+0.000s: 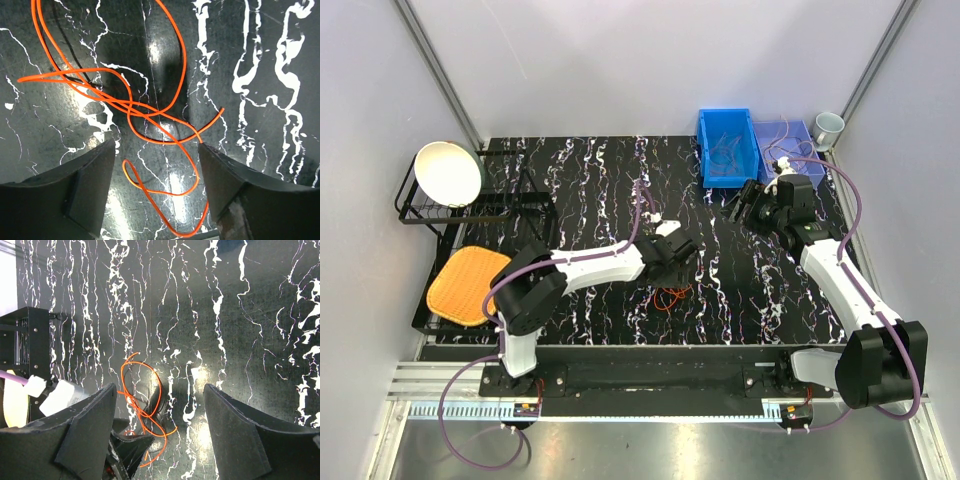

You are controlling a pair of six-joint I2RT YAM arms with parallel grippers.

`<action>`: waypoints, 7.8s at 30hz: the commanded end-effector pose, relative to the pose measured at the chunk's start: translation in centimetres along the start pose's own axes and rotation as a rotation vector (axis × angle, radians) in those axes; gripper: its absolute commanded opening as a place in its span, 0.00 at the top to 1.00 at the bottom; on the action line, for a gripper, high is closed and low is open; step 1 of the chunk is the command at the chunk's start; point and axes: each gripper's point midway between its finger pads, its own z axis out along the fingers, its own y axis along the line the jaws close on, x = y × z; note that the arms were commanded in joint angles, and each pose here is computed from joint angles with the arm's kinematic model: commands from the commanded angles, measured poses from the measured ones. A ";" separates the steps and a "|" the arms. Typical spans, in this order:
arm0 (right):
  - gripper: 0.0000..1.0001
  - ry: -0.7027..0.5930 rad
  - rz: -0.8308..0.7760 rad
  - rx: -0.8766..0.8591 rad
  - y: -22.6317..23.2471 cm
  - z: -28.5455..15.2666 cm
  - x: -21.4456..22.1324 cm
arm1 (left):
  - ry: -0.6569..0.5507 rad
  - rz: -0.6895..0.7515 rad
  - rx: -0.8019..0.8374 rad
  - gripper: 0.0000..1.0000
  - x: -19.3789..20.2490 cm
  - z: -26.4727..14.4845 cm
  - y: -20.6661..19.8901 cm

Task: Untangle the cables

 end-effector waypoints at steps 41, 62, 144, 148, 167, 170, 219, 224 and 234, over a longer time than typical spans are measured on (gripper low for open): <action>0.23 0.174 0.020 -0.457 10.0 -3.5 4.5 | -0.292 0.215 0.222 1.00 -7.5 -15.9 0.9; 0.40 0.332 -0.022 -0.440 11.9 2.9 11.8 | -0.290 0.187 0.260 1.00 -6.6 -16.3 1.2; 0.35 0.185 -0.387 -0.728 19.9 -6.1 11.9 | -0.605 -0.438 0.125 1.00 -17.2 -28.2 8.9; 0.33 0.144 -0.425 -0.692 19.9 -5.9 12.5 | -0.612 -0.563 0.082 1.00 -17.5 -27.9 10.3; 0.26 0.050 -0.537 -0.735 25.9 -4.7 12.6 | -0.569 -0.883 -0.052 1.00 -20.1 -28.9 12.5; 0.25 0.042 -0.547 -0.729 26.5 -4.1 12.8 | -0.552 -0.884 -0.059 1.00 -19.8 -28.3 12.4; 1.00 -0.214 -0.589 -0.498 27.6 0.8 11.2 | -0.526 -0.849 -0.073 1.00 -18.4 -26.4 17.0; 1.00 -0.350 -0.595 -0.503 28.8 -4.9 5.5 | -0.459 -0.752 -0.016 0.99 -17.6 -23.4 16.1; 1.00 -0.640 -0.614 -0.433 30.4 -13.5 -4.8 | -0.243 -0.394 0.222 0.03 -15.5 -18.6 10.9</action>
